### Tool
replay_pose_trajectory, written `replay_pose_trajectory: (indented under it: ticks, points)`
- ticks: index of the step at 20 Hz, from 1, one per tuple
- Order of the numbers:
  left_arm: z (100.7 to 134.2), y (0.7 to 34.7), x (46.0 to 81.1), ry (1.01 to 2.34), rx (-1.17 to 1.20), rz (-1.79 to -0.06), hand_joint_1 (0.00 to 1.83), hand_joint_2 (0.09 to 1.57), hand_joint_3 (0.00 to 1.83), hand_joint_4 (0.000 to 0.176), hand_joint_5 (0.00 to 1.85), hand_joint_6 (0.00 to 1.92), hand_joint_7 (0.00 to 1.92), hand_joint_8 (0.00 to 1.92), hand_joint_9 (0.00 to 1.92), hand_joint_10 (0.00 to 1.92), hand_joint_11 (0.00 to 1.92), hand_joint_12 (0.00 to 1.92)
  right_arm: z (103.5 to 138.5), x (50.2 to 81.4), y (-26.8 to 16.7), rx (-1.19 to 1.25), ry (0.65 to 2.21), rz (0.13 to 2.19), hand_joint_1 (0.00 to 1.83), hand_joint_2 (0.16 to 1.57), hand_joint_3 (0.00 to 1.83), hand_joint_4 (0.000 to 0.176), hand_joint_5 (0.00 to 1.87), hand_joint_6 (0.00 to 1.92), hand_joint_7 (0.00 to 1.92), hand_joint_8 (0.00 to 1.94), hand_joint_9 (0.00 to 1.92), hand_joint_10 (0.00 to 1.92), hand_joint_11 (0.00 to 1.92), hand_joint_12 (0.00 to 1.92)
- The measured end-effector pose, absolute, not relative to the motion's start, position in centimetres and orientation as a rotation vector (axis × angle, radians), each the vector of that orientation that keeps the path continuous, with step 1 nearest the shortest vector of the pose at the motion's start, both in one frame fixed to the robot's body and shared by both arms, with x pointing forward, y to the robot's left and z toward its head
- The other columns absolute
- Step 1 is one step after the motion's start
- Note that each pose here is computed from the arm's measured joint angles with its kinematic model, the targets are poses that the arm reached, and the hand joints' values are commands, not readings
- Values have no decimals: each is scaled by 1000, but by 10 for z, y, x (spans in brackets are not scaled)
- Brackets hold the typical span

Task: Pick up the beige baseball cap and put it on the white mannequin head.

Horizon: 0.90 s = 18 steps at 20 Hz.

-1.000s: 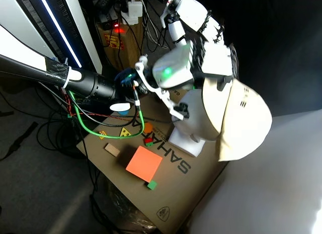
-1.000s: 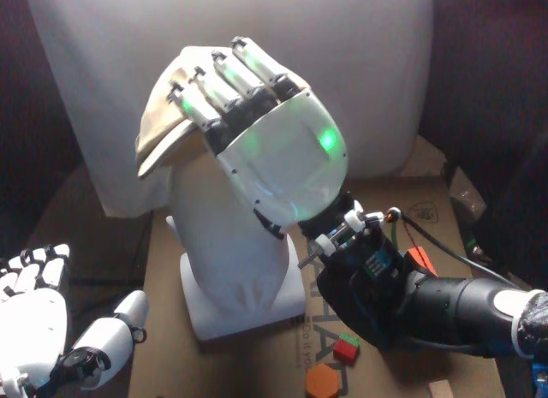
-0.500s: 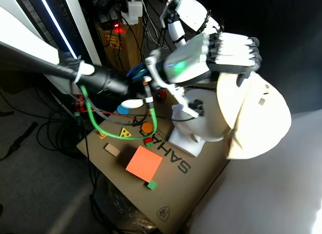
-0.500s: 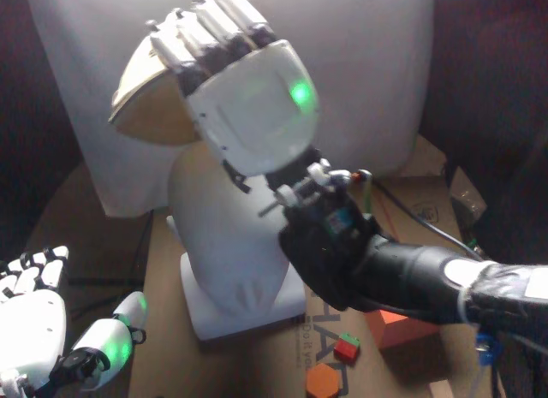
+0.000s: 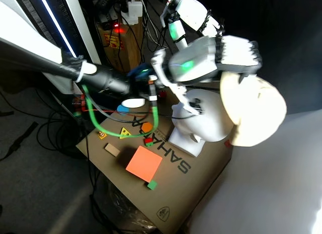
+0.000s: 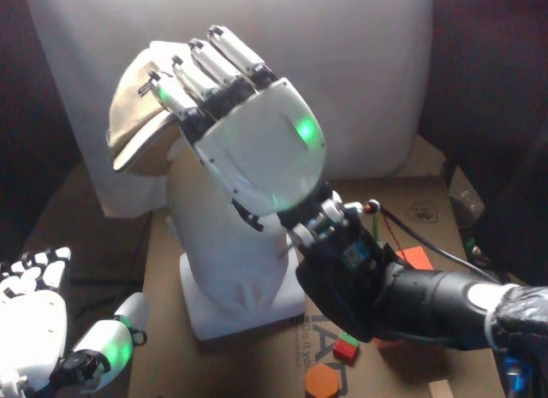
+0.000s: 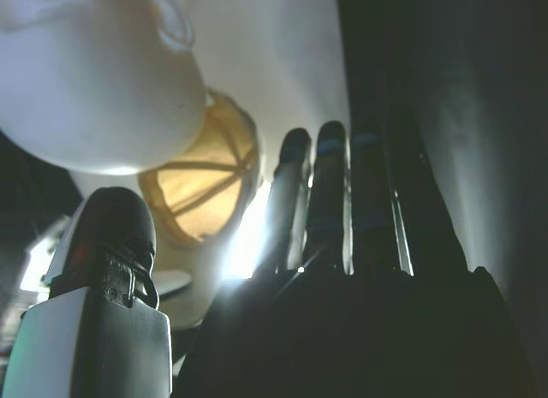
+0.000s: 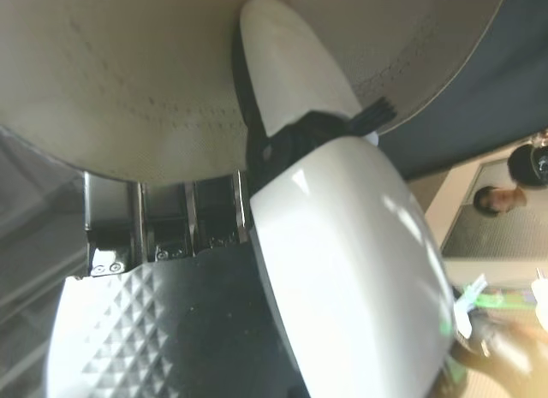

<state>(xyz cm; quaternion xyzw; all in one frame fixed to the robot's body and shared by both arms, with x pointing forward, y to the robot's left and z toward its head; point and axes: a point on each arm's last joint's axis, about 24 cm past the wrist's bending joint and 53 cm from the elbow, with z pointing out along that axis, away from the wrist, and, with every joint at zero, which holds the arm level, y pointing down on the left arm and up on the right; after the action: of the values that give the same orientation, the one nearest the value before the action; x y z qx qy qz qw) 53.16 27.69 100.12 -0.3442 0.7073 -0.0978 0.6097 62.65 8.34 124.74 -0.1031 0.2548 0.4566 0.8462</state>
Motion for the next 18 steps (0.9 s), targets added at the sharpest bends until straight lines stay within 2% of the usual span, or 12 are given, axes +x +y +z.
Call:
replay_pose_trajectory:
  ticks: [2,6,10,15,18]
  points:
    - [999,280,530,1637,-803,-211,0,1132,0,0,170,1,180,1,163,0,0,556,1244,608,71,-247,491,968,1197,1171,0,0,827,1174,928,1182,764,1325,675,1659]
    - [1000,279,530,1636,-800,-215,0,1133,0,0,157,0,174,0,159,0,0,555,1200,601,66,-285,609,981,1196,1171,0,0,832,1166,921,1192,771,1327,681,1652]
    - [1000,280,530,1635,-801,-215,0,1133,0,0,172,6,185,4,159,0,0,556,1203,596,62,-290,592,945,1200,1173,0,0,822,1159,925,1209,773,1360,687,1655]
    - [999,280,529,1637,-800,-215,0,1131,0,0,170,4,186,3,159,0,0,558,1165,574,51,-322,687,911,1204,1172,0,0,811,1165,939,1198,793,1367,712,1658]
    - [999,280,529,1637,-801,-216,0,1131,0,0,170,4,186,3,159,0,0,558,1160,574,46,-307,711,894,1204,1172,0,0,811,1165,939,1198,793,1367,712,1658]
